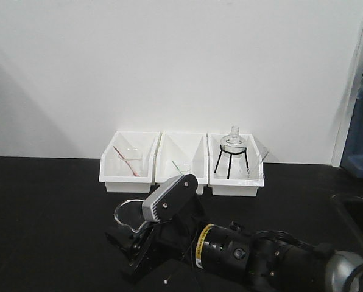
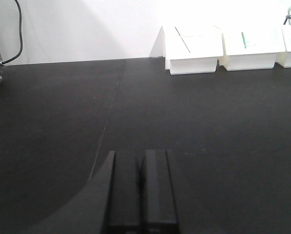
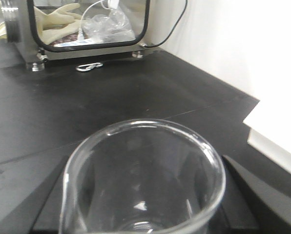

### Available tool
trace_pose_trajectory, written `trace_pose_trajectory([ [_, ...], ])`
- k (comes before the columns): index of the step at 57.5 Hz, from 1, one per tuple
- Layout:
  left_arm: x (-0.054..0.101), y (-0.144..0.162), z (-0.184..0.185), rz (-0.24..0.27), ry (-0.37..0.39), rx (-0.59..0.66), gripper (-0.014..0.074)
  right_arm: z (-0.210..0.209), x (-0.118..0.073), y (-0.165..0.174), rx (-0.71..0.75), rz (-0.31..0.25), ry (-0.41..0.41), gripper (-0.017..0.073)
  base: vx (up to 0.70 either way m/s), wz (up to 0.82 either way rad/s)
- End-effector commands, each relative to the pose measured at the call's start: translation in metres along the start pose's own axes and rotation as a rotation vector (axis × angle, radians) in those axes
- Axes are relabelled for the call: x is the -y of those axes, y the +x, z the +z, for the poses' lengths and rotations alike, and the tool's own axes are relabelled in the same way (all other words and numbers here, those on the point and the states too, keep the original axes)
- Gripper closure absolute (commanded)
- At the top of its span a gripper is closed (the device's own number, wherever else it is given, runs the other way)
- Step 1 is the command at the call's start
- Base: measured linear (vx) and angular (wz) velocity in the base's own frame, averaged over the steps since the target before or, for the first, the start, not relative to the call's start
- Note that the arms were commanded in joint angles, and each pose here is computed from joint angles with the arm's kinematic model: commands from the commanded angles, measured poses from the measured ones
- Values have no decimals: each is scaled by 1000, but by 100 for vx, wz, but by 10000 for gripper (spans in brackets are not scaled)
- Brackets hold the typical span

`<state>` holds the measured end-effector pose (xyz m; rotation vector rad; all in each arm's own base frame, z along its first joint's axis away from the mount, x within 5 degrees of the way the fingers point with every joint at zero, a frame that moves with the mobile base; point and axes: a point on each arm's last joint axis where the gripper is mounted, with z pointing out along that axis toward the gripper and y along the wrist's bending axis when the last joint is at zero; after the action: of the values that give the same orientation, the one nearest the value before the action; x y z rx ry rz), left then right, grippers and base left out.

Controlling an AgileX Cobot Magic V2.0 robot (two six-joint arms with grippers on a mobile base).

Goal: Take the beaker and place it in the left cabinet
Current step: 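Close the right gripper around the beaker and lift it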

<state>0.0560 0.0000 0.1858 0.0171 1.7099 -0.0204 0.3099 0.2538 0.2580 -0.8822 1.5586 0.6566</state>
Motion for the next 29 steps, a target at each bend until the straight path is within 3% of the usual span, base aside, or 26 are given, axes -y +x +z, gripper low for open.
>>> trace_pose_trajectory([
  [1,1,-11,-3,-9,18,108,590,-14,-2,-40,147,-7,-6,541,0,0],
  [29,1,-11,-3,-9,18,108,590,-15,-1,-41,142,-13,-1,540,0,0],
])
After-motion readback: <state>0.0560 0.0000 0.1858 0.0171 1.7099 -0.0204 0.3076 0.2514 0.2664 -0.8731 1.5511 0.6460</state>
